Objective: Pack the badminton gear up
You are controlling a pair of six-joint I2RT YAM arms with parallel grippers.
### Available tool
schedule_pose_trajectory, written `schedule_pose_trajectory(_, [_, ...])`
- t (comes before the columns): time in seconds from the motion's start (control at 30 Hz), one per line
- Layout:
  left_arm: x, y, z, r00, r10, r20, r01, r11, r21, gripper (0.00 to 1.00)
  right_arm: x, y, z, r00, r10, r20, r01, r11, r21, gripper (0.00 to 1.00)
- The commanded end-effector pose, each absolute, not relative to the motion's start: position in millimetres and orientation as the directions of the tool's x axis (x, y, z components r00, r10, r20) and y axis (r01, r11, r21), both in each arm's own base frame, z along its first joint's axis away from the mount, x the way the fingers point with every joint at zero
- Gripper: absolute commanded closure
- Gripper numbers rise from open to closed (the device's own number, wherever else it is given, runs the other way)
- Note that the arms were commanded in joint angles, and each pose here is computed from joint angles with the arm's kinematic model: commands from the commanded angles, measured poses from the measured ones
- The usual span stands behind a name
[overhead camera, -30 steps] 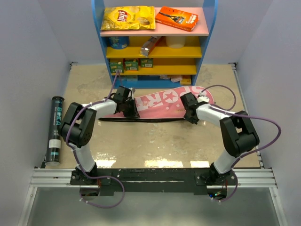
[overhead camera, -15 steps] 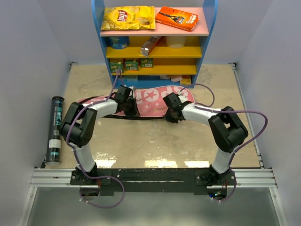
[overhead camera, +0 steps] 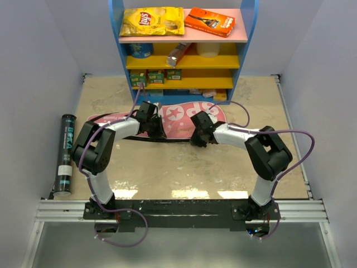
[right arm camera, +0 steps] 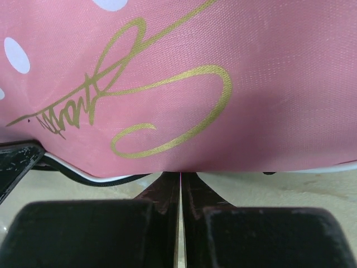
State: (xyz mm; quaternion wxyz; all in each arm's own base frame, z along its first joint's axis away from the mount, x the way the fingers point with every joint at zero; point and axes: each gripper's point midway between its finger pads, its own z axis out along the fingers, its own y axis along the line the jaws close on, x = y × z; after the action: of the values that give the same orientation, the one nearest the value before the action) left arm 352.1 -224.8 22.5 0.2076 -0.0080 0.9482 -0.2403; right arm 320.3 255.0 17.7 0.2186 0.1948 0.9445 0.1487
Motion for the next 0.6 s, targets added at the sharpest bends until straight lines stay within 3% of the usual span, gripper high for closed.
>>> schedule_pose_trajectory(0.0, [328,-227,2,-0.951,-0.052,-0.304,0.091,0.895,-0.437,0.91,311,278,8,-0.861,0.403,-0.31,0.263,0.875,0.407,0.87])
schedule_pose_trajectory(0.23, [327,-231,6,-0.952,-0.046,-0.302,0.101,0.884,-0.457,0.91,305,264,24,-0.852,0.399,-0.339,0.262,0.886,0.383,0.74])
schedule_pose_trajectory(0.57, [324,-234,9,-0.954,-0.041,-0.297,0.111,0.873,-0.474,0.91,296,237,54,-0.827,0.393,-0.401,0.264,0.902,0.34,0.73])
